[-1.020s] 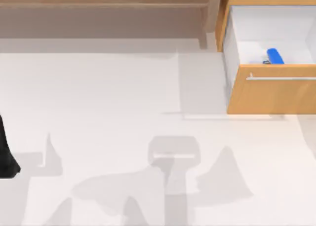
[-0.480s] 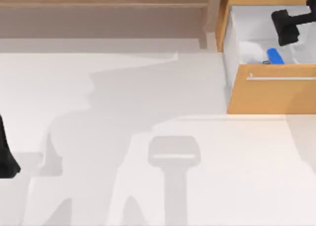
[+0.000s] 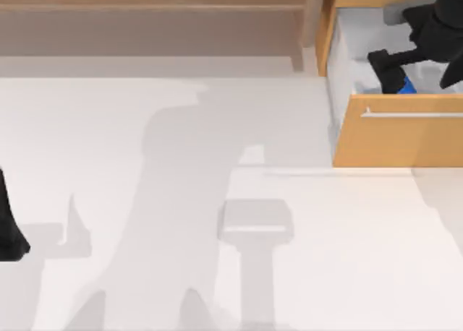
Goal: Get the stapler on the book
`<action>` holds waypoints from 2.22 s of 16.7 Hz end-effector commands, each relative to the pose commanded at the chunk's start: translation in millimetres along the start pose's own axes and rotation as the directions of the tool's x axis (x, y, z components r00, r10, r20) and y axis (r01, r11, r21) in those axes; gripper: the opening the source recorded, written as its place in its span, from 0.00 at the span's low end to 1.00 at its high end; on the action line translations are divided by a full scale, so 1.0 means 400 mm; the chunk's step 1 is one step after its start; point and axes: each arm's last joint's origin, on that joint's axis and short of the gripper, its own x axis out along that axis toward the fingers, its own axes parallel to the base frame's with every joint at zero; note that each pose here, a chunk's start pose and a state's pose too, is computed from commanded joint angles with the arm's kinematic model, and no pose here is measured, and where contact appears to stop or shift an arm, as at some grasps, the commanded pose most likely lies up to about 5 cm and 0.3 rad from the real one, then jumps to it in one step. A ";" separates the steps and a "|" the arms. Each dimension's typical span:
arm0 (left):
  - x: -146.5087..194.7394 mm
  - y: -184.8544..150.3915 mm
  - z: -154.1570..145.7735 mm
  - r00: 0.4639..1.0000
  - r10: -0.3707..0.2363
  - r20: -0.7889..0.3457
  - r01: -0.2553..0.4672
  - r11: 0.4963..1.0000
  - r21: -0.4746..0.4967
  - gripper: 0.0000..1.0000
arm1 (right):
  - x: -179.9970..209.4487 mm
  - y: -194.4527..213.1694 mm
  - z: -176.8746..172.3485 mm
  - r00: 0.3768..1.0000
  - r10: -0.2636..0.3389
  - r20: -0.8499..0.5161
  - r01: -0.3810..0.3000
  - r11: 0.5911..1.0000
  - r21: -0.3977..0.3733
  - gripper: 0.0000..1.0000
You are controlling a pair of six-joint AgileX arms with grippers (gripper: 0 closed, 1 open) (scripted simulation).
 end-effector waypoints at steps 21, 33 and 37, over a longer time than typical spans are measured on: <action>0.000 0.000 0.000 1.000 0.000 0.000 0.000 1.000 0.000 1.00 | 0.041 0.006 -0.007 1.000 0.000 0.002 0.000 1.000 0.000 1.00; 0.000 0.000 0.000 1.000 0.000 0.000 0.000 1.000 0.000 1.00 | 0.126 0.000 0.000 1.000 0.000 -0.001 0.000 1.000 0.000 1.00; 0.000 0.000 0.000 1.000 0.000 0.000 0.000 1.000 0.000 1.00 | 0.126 0.000 0.000 1.000 0.000 -0.001 0.000 1.000 0.000 0.92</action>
